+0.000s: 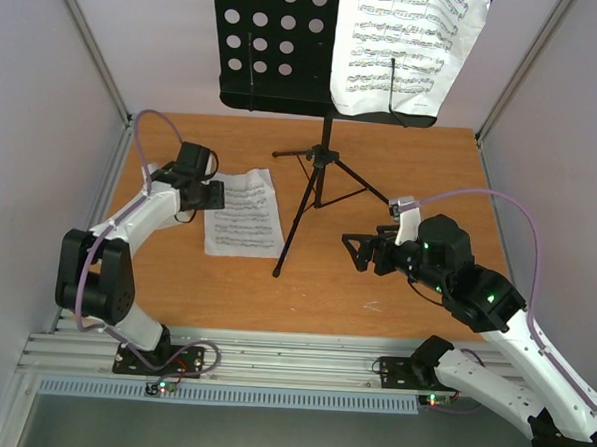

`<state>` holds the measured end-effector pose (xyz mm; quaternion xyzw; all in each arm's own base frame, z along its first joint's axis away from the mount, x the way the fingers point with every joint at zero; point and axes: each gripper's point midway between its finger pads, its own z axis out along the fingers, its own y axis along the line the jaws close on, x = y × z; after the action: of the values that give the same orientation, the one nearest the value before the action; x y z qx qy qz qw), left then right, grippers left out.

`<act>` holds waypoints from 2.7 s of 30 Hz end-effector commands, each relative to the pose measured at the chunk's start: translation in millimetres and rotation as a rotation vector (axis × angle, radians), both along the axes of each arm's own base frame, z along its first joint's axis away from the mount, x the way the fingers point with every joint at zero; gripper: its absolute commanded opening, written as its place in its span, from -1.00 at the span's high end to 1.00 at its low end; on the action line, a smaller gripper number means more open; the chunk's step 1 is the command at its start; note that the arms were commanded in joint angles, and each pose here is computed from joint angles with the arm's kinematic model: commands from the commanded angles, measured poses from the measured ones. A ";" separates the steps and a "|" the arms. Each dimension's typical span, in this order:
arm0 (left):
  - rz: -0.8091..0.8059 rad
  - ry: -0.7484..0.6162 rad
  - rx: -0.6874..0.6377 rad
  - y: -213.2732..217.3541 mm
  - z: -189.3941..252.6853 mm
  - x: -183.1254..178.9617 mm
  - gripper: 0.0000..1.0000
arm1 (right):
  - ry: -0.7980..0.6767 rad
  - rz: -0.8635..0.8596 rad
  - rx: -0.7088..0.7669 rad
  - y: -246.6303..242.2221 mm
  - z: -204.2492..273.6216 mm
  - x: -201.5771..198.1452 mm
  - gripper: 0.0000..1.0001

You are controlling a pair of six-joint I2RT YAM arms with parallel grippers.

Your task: Pack up the instrument practice props

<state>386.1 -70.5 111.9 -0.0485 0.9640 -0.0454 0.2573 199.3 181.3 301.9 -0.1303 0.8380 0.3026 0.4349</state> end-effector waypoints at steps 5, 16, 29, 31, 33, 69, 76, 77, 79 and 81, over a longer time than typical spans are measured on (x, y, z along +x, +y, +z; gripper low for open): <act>-0.015 -0.212 -0.110 -9.2 81.9 -6.5 -0.79 | -0.063 -0.172 -0.065 -33.4 10.5 12.5 -0.97; -0.003 -0.547 -0.185 4.2 208.3 -65.2 -0.95 | -0.213 -0.315 -0.201 -68.3 69.6 26.5 -0.91; -0.527 -0.751 -0.478 -113.9 372.4 -130.3 -0.39 | -0.343 -0.181 -0.085 -25.0 190.0 41.7 -0.51; -0.621 -0.757 -0.533 -138.9 392.2 -139.2 -0.39 | -0.369 -0.169 -0.079 -17.0 205.1 49.0 -0.50; -0.691 -0.762 -0.571 -158.2 407.7 -144.1 -0.40 | -0.382 -0.165 -0.072 -12.1 217.1 57.5 -0.48; -0.703 -0.788 -0.782 -266.4 450.3 -24.0 -0.35 | -0.272 -0.332 -0.037 -29.1 213.5 149.7 0.08; -0.690 -0.787 -0.773 -271.9 442.6 -13.0 -0.33 | -0.277 -0.348 -0.047 -30.6 210.5 154.1 0.18; -0.690 -0.788 -0.771 -272.2 441.9 -12.4 -0.33 | -0.279 -0.349 -0.046 -30.6 210.8 154.4 0.19; -0.688 -0.790 -0.764 -272.1 440.9 -11.8 -0.31 | -0.281 -0.346 -0.044 -30.1 211.0 154.6 0.24; -0.692 -0.796 -0.752 -271.8 440.2 -11.5 -0.26 | -0.283 -0.345 -0.043 -29.4 211.0 155.1 0.31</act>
<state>365.5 -343.0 539.6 0.1992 0.6936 -0.4810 0.4978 355.3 157.1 501.8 -0.0416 0.7973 0.1861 0.5727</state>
